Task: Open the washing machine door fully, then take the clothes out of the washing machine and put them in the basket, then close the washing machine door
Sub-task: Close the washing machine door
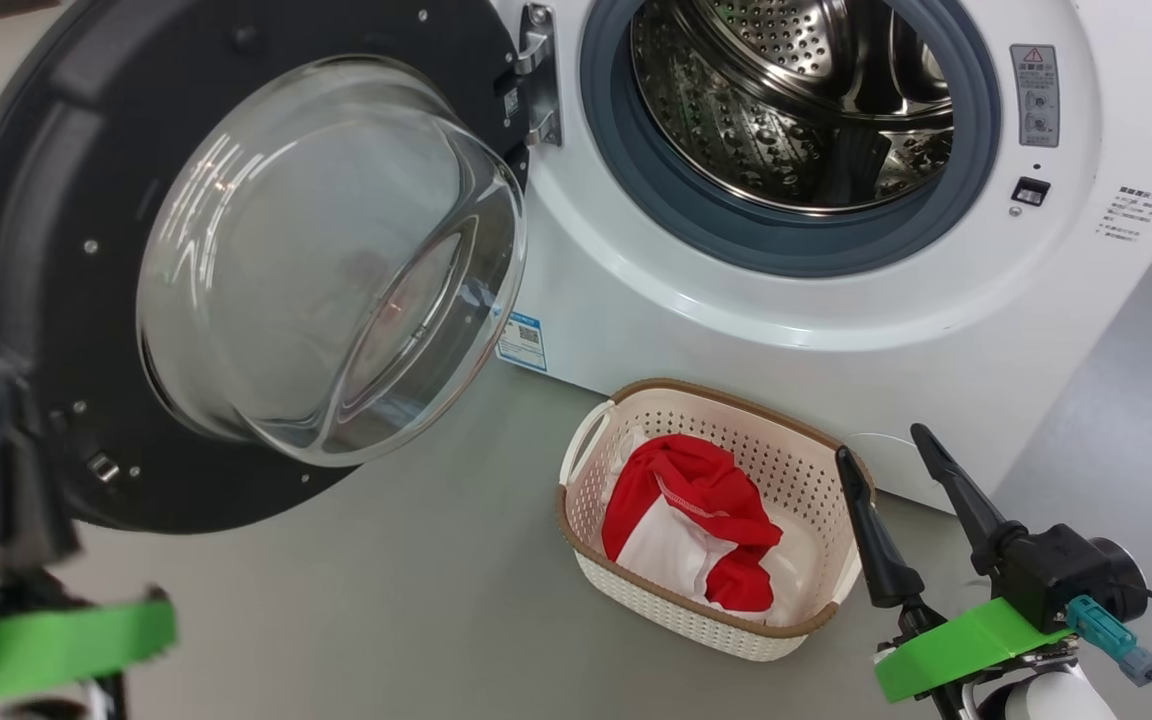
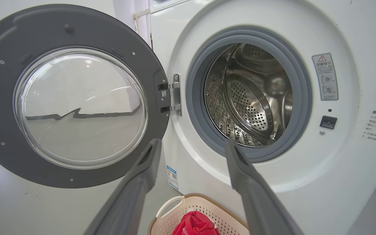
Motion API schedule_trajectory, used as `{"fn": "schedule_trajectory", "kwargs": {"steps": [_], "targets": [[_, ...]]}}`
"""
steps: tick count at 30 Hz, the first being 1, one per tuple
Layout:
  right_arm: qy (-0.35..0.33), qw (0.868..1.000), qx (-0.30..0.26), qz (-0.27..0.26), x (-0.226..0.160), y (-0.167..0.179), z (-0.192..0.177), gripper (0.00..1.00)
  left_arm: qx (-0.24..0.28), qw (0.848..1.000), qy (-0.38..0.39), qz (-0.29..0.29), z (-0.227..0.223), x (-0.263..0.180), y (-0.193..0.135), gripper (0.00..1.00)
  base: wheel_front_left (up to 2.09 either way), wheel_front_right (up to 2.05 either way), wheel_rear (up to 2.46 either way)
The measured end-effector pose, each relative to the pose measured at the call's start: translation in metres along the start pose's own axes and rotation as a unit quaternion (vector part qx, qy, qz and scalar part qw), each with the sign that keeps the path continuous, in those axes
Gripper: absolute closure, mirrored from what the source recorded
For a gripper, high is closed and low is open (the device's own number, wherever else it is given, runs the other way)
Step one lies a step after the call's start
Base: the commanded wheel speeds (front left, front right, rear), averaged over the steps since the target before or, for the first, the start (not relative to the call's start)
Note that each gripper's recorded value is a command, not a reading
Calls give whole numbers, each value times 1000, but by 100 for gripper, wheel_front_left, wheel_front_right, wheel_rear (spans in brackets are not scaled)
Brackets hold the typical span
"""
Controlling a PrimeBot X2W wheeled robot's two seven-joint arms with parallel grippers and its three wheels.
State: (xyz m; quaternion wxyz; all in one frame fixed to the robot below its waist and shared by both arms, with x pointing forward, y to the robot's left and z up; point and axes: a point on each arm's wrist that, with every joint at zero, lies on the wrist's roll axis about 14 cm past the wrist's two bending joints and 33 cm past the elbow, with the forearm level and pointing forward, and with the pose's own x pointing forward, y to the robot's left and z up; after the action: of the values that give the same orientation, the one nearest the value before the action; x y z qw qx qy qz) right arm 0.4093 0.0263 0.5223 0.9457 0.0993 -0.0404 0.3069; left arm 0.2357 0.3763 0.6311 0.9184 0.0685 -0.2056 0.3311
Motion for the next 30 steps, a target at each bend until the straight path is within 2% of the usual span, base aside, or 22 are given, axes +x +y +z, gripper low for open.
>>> {"fn": "schedule_trajectory", "kwargs": {"steps": [3, 6, 11, 17, 21, 24, 26, 27, 30], "targets": [[1, 1000, 0, -4, -1, -3, -1, 0, 19, 999, -34, 12, 18, 23, 13, 100, 0, 0, 0], [3, 1000, -2, -8, -2, -6, -2, 0, 4, 998, -52, 28, 27, 46, 25, 100, 0, 0, 0], [1, 1000, -4, -14, -1, -11, -1, 0, -96, 991, -69, 59, 36, 84, 42, 100, 0, 0, 0], [-3, 1000, -13, -18, 1, -16, 2, 0, -201, 974, -23, 102, 18, 119, 60, 100, 0, 0, 0], [-1, 1000, -13, -22, -1, -19, 1, 0, -314, 939, 44, 134, -8, 137, 63, 100, 0, 0, 0], [1, 1000, -12, -26, -3, -22, -1, 0, -363, 915, 98, 143, -29, 143, 61, 100, 0, 0, 0], [3, 1000, -12, -29, -4, -24, -2, 0, -411, 891, 128, 147, -40, 146, 56, 100, 0, 0, 0], [3, 1000, -12, -29, -4, -24, -2, 0, -411, 891, 128, 147, -40, 146, 56, 100, 0, 0, 0], [4, 999, -12, -32, -6, -26, -3, 0, -465, 855, 182, 136, -57, 147, 43, 100, 0, 0, 0]]}}
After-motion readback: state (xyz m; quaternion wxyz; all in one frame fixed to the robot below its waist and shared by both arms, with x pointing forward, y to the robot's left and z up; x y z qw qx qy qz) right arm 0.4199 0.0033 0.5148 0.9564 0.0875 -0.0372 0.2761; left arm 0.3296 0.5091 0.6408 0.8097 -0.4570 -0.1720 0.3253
